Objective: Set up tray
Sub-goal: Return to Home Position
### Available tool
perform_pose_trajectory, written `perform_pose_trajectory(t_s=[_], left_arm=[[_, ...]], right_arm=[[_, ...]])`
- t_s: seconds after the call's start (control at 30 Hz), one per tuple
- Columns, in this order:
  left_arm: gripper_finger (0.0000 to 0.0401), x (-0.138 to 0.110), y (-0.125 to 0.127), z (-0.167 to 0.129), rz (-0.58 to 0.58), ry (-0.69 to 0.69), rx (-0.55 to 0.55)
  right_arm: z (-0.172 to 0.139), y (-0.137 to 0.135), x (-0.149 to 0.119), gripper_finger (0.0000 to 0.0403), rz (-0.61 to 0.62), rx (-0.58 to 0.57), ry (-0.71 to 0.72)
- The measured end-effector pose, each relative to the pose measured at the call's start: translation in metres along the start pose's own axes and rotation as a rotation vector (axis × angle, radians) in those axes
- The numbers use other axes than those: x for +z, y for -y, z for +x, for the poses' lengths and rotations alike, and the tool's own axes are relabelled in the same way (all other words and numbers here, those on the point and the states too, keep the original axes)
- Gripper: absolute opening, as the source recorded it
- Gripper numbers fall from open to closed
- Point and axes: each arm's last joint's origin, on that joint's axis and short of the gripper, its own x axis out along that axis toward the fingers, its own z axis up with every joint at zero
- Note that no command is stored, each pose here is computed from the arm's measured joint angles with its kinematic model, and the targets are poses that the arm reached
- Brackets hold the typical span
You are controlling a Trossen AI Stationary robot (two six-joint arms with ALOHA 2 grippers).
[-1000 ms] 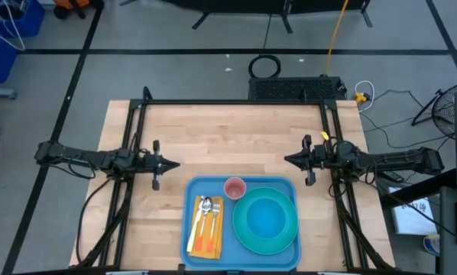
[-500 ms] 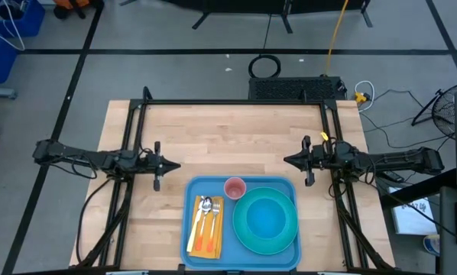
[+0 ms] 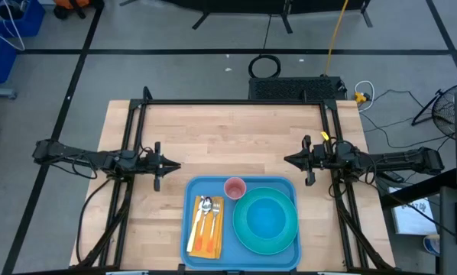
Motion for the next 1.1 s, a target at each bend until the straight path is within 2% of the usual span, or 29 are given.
perform_pose_trajectory(t_s=[0.3,0.57,0.7,1.1], left_arm=[[0.0025,-0.0008,0.0017,0.0000,-0.071,-0.011,-0.059],[0.0005,-0.0004,0.0009,0.0000,-0.040,-0.003,-0.032],[0.0003,-0.0004,0.0018,0.0000,-0.036,-0.005,-0.062],[0.0050,0.0013,0.0023,0.0000,-0.045,0.015,-0.078]], right_arm=[[0.0000,-0.0002,0.0013,0.0000,-0.008,0.002,0.013],[0.0000,-0.0002,0.0008,0.0000,-0.005,0.002,0.009],[0.0000,-0.0001,0.0001,0.0000,-0.005,0.002,0.001],[0.0000,0.0000,-0.0006,0.0000,-0.005,0.002,-0.005]])
